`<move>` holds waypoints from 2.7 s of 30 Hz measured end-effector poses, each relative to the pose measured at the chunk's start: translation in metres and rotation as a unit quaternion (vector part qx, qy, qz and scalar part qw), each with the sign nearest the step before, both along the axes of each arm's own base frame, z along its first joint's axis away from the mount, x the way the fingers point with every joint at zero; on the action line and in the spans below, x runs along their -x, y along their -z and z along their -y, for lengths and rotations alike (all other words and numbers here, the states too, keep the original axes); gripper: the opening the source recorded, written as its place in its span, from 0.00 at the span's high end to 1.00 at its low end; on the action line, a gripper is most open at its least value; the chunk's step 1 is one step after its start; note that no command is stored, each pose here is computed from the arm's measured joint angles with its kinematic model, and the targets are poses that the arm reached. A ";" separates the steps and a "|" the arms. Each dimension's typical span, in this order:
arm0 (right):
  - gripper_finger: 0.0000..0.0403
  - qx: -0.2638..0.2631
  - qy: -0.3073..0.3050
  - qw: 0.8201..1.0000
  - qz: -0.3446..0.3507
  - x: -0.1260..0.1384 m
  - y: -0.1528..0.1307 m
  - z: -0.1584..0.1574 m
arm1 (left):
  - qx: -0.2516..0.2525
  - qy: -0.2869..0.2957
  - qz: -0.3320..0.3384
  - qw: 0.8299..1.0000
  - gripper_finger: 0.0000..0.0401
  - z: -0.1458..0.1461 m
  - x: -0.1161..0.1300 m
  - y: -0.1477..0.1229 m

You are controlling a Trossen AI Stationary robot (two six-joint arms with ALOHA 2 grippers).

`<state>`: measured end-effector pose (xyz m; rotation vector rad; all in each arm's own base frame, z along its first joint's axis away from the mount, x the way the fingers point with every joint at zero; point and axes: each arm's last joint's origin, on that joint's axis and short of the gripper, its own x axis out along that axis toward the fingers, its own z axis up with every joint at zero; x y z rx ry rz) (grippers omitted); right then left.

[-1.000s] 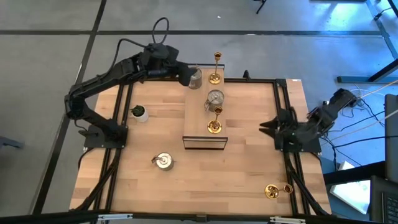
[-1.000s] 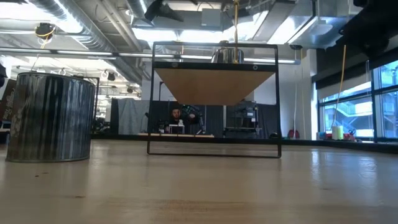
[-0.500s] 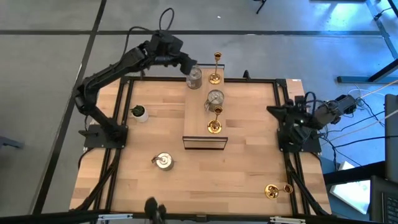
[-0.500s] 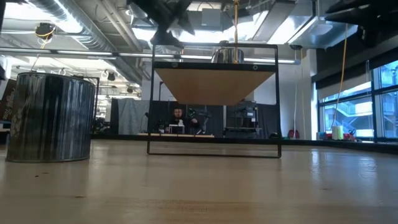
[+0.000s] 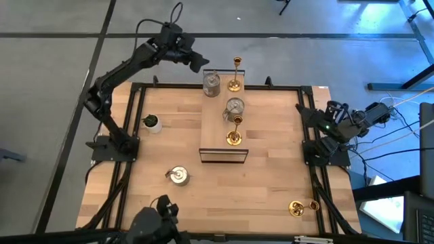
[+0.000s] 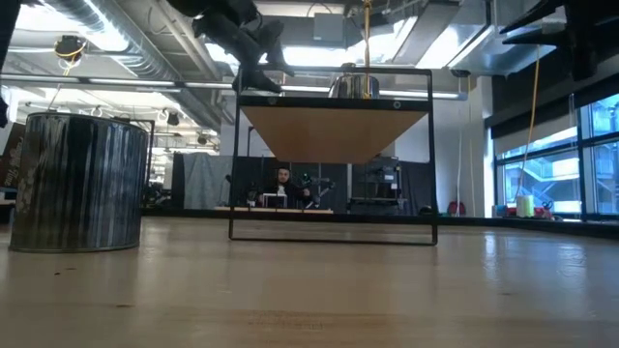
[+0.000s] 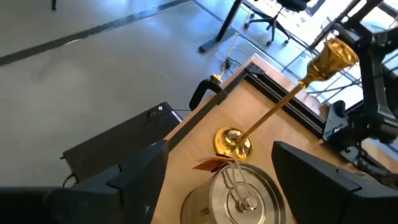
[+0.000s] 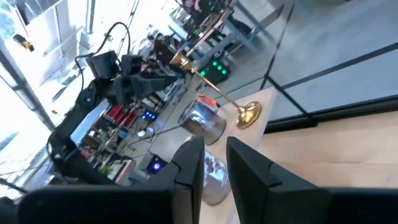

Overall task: Pick & Place candle stick holders
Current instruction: Put the gold candle holder on the shelf

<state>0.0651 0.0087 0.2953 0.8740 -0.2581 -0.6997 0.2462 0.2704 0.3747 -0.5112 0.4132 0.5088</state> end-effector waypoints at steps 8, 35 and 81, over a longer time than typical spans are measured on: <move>0.82 0.017 -0.014 0.999 -0.027 -0.004 0.002 -0.003 | 0.151 0.029 0.053 0.987 0.42 -0.030 0.000 0.031; 0.82 -0.206 -0.130 0.969 -0.043 -0.003 0.026 -0.005 | 0.177 0.132 0.111 0.969 0.52 -0.056 0.012 0.046; 0.82 -0.226 -0.127 0.962 -0.083 -0.003 0.032 0.000 | -0.150 0.110 -0.120 0.975 0.74 -0.024 -0.029 0.024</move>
